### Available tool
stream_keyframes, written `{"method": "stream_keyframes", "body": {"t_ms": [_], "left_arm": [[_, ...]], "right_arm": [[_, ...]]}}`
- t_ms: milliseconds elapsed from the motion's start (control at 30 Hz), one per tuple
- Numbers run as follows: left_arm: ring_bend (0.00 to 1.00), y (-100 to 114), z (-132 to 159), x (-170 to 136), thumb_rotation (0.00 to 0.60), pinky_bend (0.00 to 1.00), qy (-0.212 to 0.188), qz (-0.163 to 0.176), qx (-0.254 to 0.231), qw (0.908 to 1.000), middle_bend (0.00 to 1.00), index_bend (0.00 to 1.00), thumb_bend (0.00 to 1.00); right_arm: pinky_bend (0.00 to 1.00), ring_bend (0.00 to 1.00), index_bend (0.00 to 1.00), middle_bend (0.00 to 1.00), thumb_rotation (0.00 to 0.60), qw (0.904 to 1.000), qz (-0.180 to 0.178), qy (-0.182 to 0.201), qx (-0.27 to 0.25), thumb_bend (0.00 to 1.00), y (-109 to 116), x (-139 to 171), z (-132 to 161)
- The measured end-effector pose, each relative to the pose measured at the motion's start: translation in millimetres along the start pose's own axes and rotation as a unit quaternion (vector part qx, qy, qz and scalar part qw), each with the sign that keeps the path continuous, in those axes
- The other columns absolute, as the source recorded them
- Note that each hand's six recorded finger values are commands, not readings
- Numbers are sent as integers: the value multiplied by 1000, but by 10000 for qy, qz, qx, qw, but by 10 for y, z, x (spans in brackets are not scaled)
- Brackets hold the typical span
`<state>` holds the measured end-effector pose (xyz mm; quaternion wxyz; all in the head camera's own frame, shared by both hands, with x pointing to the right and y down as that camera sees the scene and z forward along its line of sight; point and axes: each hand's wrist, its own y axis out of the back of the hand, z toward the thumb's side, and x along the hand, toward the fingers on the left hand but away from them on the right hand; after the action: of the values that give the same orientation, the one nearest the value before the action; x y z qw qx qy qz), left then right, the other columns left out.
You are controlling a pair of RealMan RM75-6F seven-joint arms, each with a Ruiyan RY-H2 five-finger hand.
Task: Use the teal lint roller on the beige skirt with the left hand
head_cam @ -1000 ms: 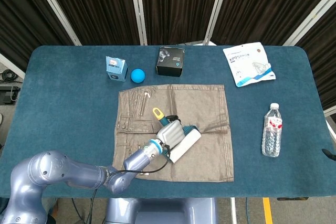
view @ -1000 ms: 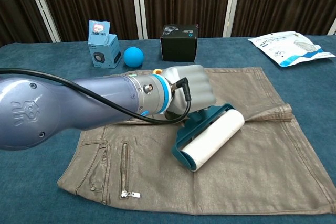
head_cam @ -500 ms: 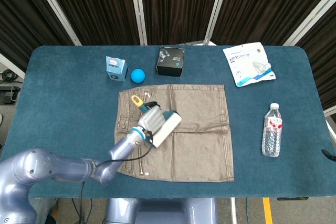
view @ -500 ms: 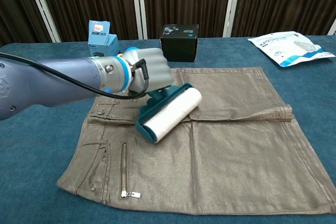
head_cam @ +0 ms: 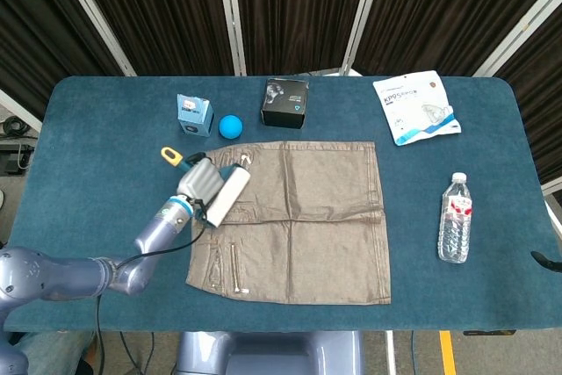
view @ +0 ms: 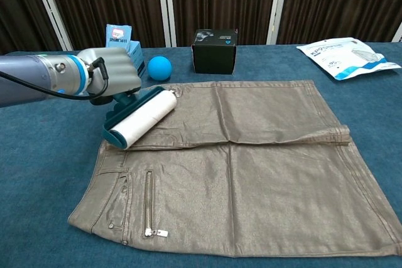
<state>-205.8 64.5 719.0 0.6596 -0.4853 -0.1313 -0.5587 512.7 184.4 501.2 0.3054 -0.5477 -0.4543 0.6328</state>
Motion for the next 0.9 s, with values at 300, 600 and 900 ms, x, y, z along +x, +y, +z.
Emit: {"method": "stream_keyframes", "body": {"t_ms": [300,600,900], "left_arm": [[387,-323,-198,-66,600,442,224,-267,-211,9992,458,711,837],[385,-558,-244,-145,600,439,388,-421,-836,9949,449,705,829],[302,-1067,-257,-382,600,409,757,-807,-2037,9727,360,568,585]], "right_arm": [[0,0,0,0,600,10000,57,44,68,0,-43,2,34],[0,0,0,0,600,9999,83,74,89,0,-60,18,60],[0,0,0,0,600,9998,93,147,85,0,-63,41,98]]}}
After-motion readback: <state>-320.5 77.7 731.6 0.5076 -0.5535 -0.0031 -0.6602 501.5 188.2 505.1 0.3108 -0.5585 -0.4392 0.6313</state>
